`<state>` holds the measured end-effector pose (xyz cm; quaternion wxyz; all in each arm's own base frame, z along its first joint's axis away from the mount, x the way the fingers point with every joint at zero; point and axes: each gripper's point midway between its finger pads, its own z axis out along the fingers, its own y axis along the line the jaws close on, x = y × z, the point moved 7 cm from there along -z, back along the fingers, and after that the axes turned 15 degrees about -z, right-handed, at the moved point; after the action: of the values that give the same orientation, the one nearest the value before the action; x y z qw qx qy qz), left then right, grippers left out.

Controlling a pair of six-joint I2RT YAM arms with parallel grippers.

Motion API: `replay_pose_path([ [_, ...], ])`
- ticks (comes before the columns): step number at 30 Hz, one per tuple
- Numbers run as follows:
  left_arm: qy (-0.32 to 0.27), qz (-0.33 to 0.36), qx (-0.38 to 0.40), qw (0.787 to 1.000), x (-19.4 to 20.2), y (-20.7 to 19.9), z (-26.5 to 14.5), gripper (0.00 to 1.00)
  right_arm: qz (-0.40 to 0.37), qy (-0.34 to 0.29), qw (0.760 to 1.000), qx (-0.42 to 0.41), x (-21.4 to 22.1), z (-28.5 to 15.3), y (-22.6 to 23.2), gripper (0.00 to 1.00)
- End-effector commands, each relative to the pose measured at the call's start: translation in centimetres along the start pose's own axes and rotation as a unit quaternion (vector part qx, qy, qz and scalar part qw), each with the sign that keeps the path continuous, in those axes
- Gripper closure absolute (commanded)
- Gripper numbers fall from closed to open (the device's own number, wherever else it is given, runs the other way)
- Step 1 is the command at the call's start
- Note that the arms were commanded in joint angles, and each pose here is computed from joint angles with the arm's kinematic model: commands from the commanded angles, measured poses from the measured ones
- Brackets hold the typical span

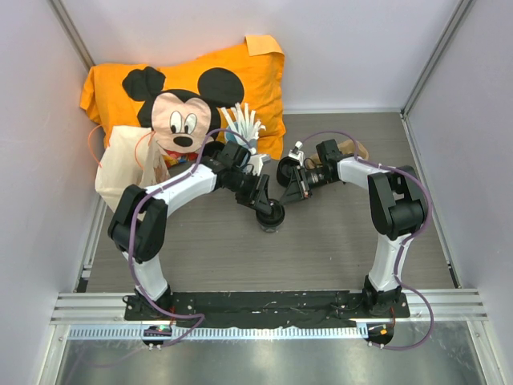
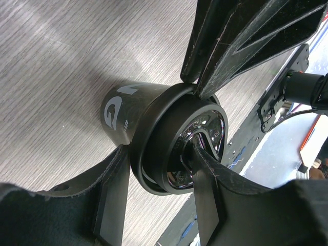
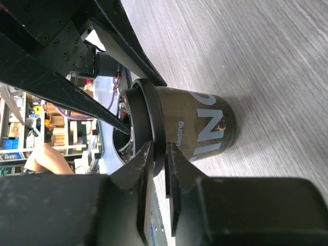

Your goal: Pack the takeout coffee

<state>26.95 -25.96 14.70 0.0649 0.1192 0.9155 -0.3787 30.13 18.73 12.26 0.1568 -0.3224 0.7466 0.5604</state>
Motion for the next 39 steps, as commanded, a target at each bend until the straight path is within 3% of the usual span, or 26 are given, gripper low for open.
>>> replay_pose_path([
  [1, 0.043, 0.018, -0.157, 0.987, 2.4, 6.2, 3.5, 0.56, -0.015, 0.05, 0.998, 0.024, 1.4, 2.1, 0.0, 0.78],
  [5, 0.046, 0.015, -0.159, 0.986, 2.5, 6.4, 3.7, 0.57, -0.036, 0.04, 0.998, 0.024, -0.3, 1.6, 0.8, 0.62],
  [11, 0.041, 0.013, -0.169, 0.985, 2.5, 6.8, 3.6, 0.59, -0.029, 0.01, 0.999, 0.016, -1.5, -1.0, 1.8, 0.49],
  [20, 0.041, 0.002, -0.169, 0.985, 2.3, 7.0, 3.7, 0.59, -0.009, 0.018, 0.999, -0.047, 2.0, -2.4, 3.5, 0.45],
  [32, 0.041, 0.011, -0.162, 0.986, 2.1, 6.9, 3.7, 0.6, -0.025, 0.013, 0.998, -0.048, -0.4, -2.3, 2.2, 0.45],
  [39, 0.037, 0.013, -0.166, 0.985, 2.0, 7.0, 3.7, 0.61, -0.016, 0.042, 0.999, -0.022, 1.6, -2.2, 1.7, 0.45],
])
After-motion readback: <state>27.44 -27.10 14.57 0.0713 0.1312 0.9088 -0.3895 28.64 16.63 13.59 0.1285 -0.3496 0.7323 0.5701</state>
